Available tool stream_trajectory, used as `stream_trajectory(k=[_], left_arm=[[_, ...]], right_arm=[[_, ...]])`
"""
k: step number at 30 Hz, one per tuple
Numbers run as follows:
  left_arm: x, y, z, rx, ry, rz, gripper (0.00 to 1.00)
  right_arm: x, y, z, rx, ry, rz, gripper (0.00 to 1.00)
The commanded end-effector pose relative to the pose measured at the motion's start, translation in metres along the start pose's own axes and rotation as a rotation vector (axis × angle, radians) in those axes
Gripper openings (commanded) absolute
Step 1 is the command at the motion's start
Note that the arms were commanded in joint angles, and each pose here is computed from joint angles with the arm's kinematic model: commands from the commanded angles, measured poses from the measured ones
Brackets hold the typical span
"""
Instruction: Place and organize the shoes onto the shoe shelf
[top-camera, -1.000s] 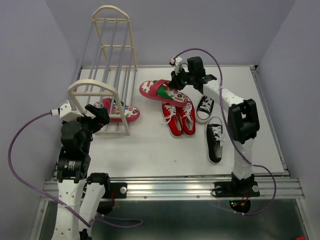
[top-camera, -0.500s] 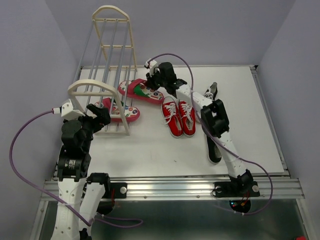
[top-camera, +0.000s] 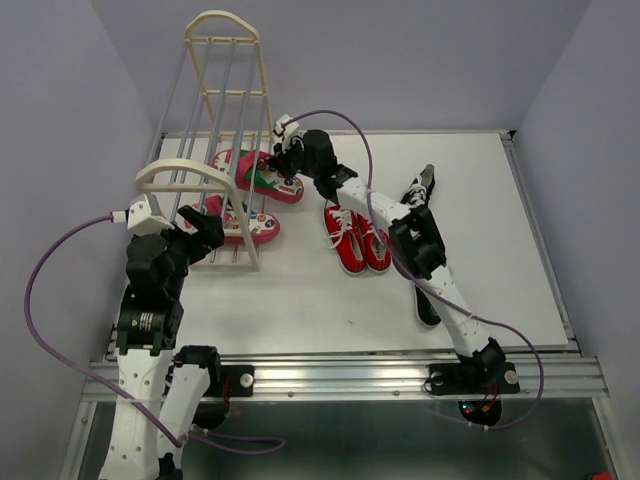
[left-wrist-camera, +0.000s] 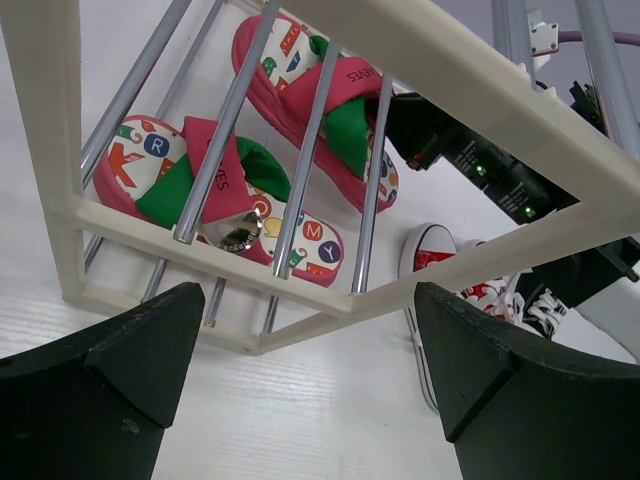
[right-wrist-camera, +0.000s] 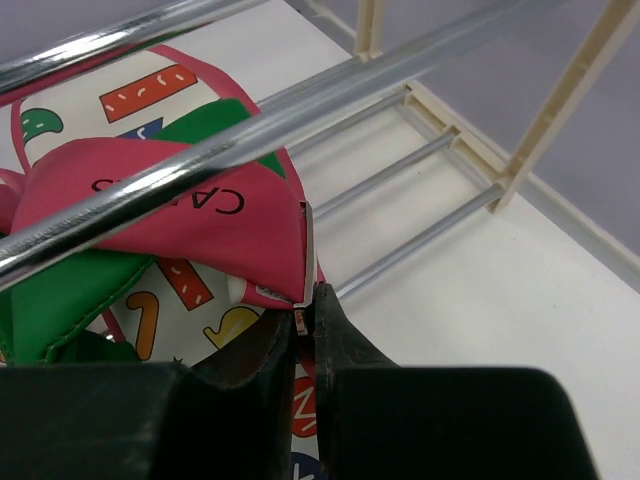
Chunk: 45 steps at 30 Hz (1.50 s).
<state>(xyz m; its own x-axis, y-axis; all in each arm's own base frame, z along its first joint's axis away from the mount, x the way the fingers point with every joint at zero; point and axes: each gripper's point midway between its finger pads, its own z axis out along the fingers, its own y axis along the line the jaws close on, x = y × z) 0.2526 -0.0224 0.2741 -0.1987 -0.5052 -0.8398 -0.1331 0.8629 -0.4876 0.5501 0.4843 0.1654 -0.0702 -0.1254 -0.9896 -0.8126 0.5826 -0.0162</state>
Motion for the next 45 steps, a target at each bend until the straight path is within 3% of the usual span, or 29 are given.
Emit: stream_trajectory(k=[1,13,16,19,20,23,26,33,41,45], left_arm=[[-0.006,-0.004,0.004,0.025,-0.028,0.020,0.99],[-0.001,-0.006,0.004,0.043,-0.007,0.021,0.99],[-0.002,-0.006,0.003,0.043,-0.010,0.022,0.99],[-0.001,-0.006,0.003,0.042,-0.006,0.024,0.99],[-0.001,-0.006,0.003,0.042,-0.006,0.024,0.99],[-0.001,-0.006,0.003,0.046,-0.005,0.027,0.99],[0.000,-0.006,0.002,0.047,-0.005,0.027,0.99],[-0.002,-0.006,-0.001,0.047,-0.017,0.023,0.99],[-0.003,-0.008,-0.003,0.056,-0.026,0.013,0.99],[-0.003,-0.007,-0.003,0.053,-0.026,0.012,0.99]], right_arm=[[-0.079,0.020,0.009,0.002,-0.255,-0.083,0.06],[-0.078,0.051,0.021,-0.009,-0.436,-0.024,0.15],[-0.076,0.051,0.022,0.025,-0.459,-0.014,0.26],[-0.064,0.041,0.025,0.080,-0.444,0.002,0.30],[-0.062,0.040,0.025,0.087,-0.438,0.004,0.49],[-0.056,0.041,0.026,0.110,-0.427,0.013,0.82],[-0.056,0.044,0.026,0.091,-0.416,0.011,1.00],[-0.056,0.050,0.016,0.073,-0.379,0.045,1.00],[-0.107,0.047,-0.041,0.133,-0.396,0.096,1.00],[-0.093,0.048,-0.064,0.157,-0.320,0.116,1.00]])
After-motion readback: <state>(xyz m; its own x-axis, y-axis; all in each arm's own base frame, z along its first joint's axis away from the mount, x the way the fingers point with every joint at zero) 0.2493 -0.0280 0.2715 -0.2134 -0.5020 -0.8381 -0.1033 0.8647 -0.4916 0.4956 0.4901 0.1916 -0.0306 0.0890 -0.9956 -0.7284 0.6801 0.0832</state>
